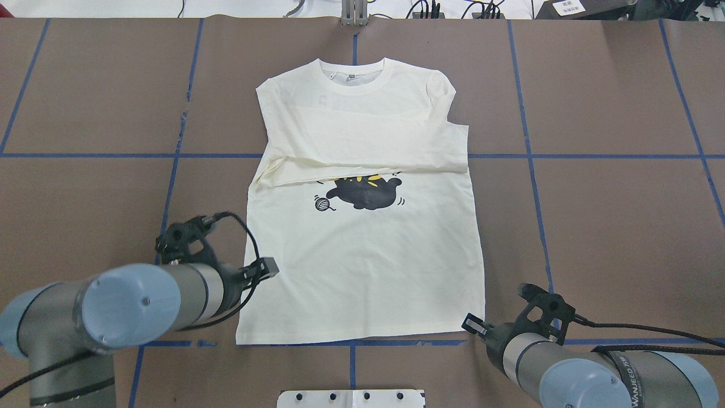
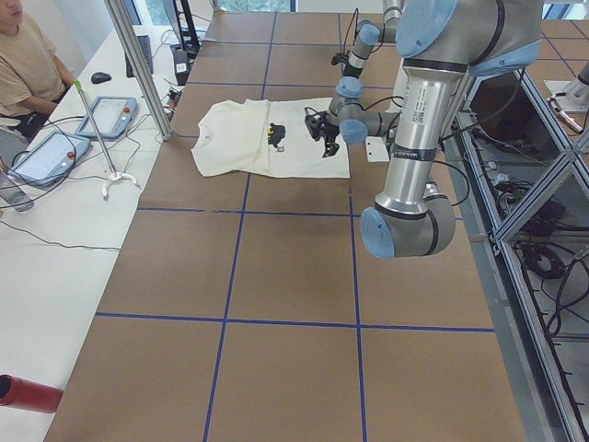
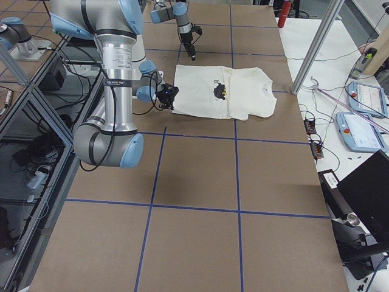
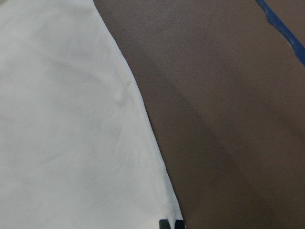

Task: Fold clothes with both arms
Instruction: 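Release the sleeve and move both grippers to the hem nearest the robot, then grasp the hem corners with both grippers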

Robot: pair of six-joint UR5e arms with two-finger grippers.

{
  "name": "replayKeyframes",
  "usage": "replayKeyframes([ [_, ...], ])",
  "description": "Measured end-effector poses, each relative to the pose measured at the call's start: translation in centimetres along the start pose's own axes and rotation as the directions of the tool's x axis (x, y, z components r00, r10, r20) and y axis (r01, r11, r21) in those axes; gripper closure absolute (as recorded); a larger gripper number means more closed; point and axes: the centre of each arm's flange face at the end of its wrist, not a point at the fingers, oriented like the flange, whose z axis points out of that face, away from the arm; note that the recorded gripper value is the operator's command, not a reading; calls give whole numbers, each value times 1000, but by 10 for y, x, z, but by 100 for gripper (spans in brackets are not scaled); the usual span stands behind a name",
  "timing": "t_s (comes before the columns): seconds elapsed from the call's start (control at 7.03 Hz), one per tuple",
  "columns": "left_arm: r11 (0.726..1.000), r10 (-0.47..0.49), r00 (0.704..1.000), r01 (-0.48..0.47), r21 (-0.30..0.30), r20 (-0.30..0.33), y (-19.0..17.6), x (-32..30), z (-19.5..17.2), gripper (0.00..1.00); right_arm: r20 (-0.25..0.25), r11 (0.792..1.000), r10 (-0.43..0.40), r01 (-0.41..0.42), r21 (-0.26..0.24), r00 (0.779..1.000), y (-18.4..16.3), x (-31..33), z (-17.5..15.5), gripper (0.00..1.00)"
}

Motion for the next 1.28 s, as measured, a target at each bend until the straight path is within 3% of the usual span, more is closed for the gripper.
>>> replayKeyframes([
  [0.43,1000,-4,994,2,18,114,38,-47,32,23,-2,1000,-1,1,1,1000,-1,2,-1,100],
  [0.71,1000,-1,992,-1,13,122,47,-45,38,24,-3,1000,-1,1,2,1000,-1,2,-1,100],
  [1.0,1000,1,993,-2,7,120,52,-39,41,35,-4,1000,-2,2,3,1000,-2,3,0,100],
  [1.14,1000,5,992,-5,2,122,57,-38,44,54,-4,1000,-2,2,3,1000,-2,3,0,100],
  [1.28,1000,9,992,-9,-1,126,60,-38,46,100,-5,1000,-2,2,3,1000,-2,3,0,100],
])
